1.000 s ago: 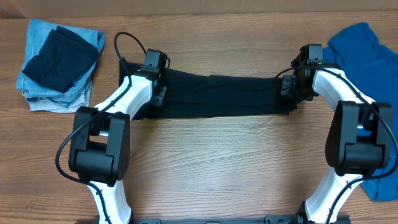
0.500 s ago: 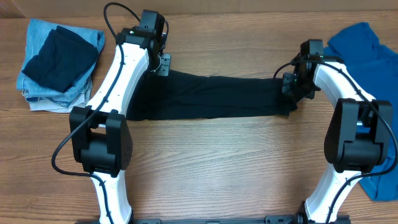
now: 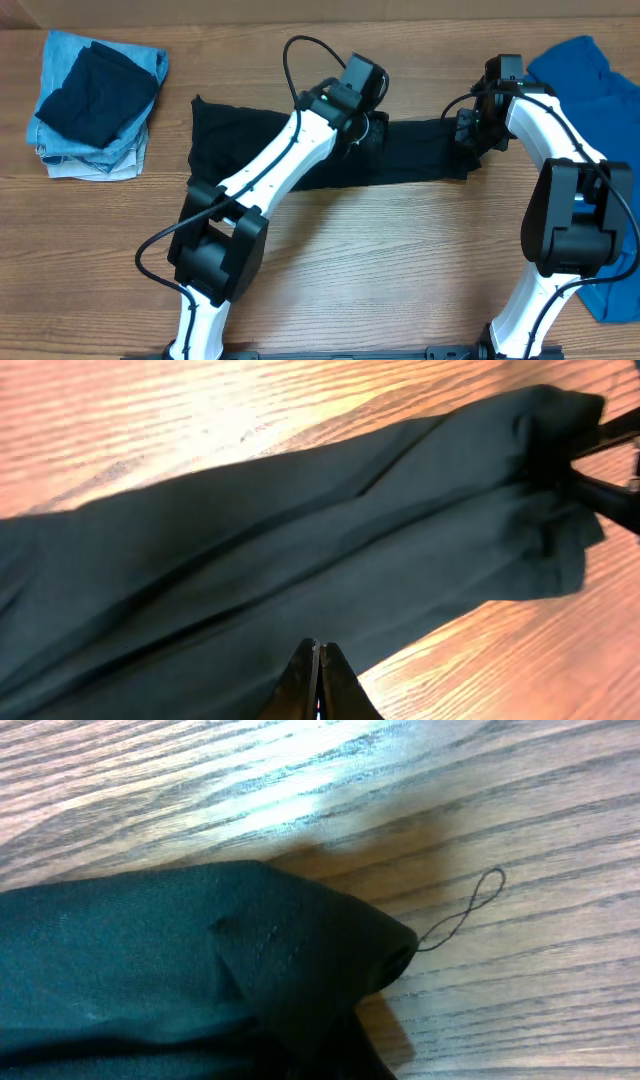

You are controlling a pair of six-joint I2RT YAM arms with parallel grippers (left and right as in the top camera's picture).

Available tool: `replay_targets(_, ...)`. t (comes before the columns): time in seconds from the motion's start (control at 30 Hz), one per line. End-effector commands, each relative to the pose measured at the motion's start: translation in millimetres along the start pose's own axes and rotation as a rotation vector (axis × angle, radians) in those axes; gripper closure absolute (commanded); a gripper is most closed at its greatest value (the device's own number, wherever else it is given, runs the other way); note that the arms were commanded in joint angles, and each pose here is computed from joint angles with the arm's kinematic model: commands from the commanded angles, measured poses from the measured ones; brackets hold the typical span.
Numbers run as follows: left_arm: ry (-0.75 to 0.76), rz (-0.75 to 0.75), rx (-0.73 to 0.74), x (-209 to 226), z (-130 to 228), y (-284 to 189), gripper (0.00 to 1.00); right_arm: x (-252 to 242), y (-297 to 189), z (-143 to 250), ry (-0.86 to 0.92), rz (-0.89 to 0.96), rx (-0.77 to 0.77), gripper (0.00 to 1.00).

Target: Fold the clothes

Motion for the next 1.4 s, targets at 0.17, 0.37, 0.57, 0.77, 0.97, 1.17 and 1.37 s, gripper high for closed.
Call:
replay_targets(0.17, -0.132, -0.044, -0.082, 23, 27, 44, 0.96, 0, -3, -5, 0.003, -0.003, -0.011, 0.96)
replay_targets(0.37, -0.14, 0.042, -0.105, 28, 32, 87, 0.96, 1, -3, -5, 0.002, -0.021, -0.009, 0.96)
replay_targets(0.57, -0.172, 0.155, 0.041, 36, 58, 134, 0.96, 1, -3, -5, 0.003, -0.022, -0.01, 0.96)
replay_targets(0.77, -0.156, 0.219, 0.033, 25, 46, 127, 0.96, 18, -62, -14, -0.03, -0.115, -0.13, 0.96)
replay_targets(0.97, -0.121, 0.226, 0.03, 19, 38, 122, 0.96, 68, -94, 0, -0.178, -0.148, -0.163, 0.96)
replay_targets(1.17, -0.015, 0.273, -0.064, -12, -11, 61, 0.96, 116, -92, 14, -0.286, -0.183, -0.141, 0.96)
replay_targets(1.37, -0.093, 0.07, -0.271, 33, -58, -44, 0.96, 131, -94, 18, -0.308, -0.304, -0.124, 0.96)
Point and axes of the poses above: each gripper's point midway between its finger pads, its own y axis out along the fingers, its own x axis along the line the jaws close on, z = x × y, the point moved 9 cm from there along -y, back along the fingers, and after that the axes turned 6 degrees about -y, right-handed, at the moved point
